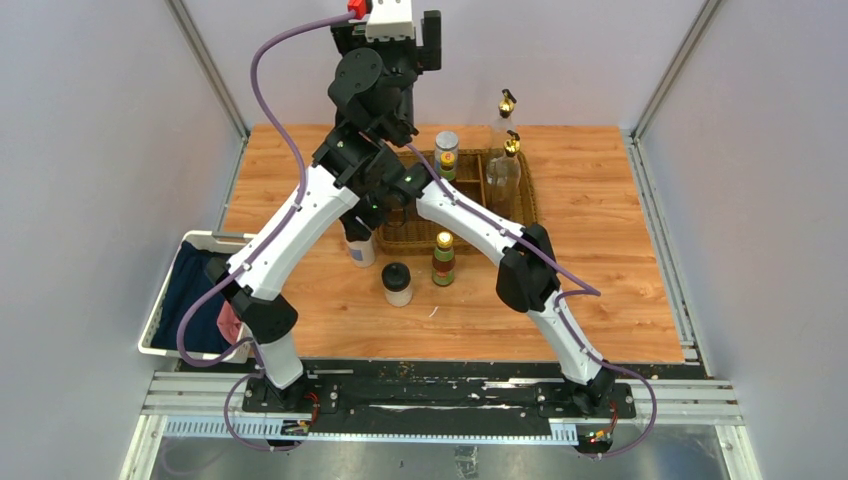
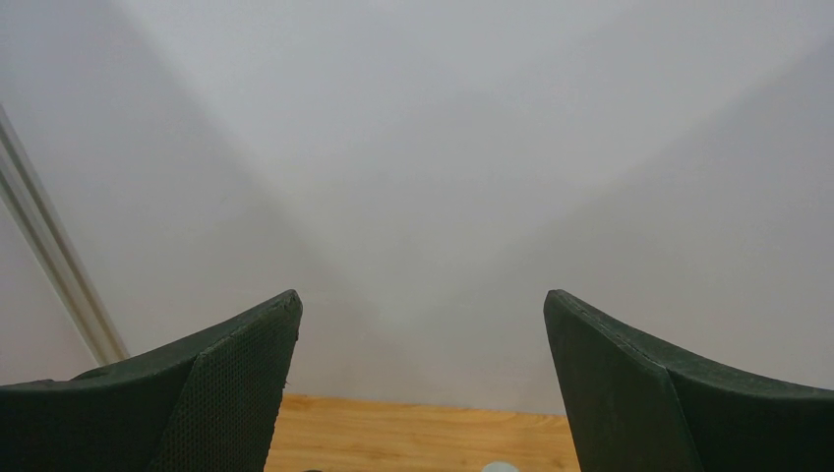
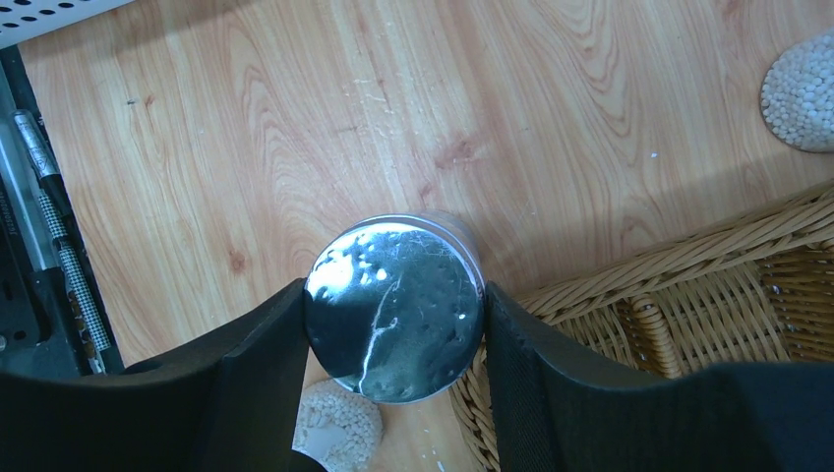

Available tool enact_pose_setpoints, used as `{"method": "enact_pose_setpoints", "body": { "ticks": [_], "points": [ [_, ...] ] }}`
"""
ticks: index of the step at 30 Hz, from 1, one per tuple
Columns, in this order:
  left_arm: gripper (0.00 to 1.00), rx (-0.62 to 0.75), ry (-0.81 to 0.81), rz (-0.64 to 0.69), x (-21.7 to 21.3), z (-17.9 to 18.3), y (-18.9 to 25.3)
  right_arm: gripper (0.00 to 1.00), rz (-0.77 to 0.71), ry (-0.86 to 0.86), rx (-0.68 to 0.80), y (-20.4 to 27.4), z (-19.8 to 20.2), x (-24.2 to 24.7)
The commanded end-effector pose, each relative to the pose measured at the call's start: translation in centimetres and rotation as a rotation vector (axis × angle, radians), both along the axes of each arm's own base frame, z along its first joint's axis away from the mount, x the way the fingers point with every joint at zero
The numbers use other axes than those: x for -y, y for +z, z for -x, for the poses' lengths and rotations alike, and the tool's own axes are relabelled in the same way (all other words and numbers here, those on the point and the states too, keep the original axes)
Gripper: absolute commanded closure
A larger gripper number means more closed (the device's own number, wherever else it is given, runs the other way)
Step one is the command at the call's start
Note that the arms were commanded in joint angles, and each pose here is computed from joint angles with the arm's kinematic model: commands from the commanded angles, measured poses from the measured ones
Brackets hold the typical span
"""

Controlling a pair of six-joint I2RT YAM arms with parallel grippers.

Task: Organize the condiment bottles
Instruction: Pick up the bottle from the center of the board.

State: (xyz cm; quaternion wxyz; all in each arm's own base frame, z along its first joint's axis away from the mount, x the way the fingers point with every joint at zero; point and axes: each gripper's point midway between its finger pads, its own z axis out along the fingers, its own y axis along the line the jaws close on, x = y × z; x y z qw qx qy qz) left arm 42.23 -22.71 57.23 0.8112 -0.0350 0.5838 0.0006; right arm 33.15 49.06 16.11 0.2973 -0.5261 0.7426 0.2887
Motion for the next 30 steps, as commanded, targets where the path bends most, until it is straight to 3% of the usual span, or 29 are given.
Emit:
{"method": "enact_pose_setpoints", "body": {
  "ticks": [1,4,22,30],
  "points": [
    [0.00,0.036,-0.017,0.044,-0.6,1.3,1.5,0.91,0.019,-0.019,-0.022,-0.8,-0.5,0.4],
    [0.00,0.040,-0.024,0.049,-0.6,1.4,1.7,1.00,0.010,-0.021,-0.013,-0.2,-0.6,0.4],
    [0.00,0.096,-0.048,0.095,-1.6,3.2,3.6,1.00,-0.145,-0.024,0.161,8.8,-2.0,-0.1],
    [0.00,0.182,-0.123,0.110,-1.0,5.3,5.4,1.00,-0.201,-0.060,0.227,11.1,-3.6,0.3]
  ]
}}
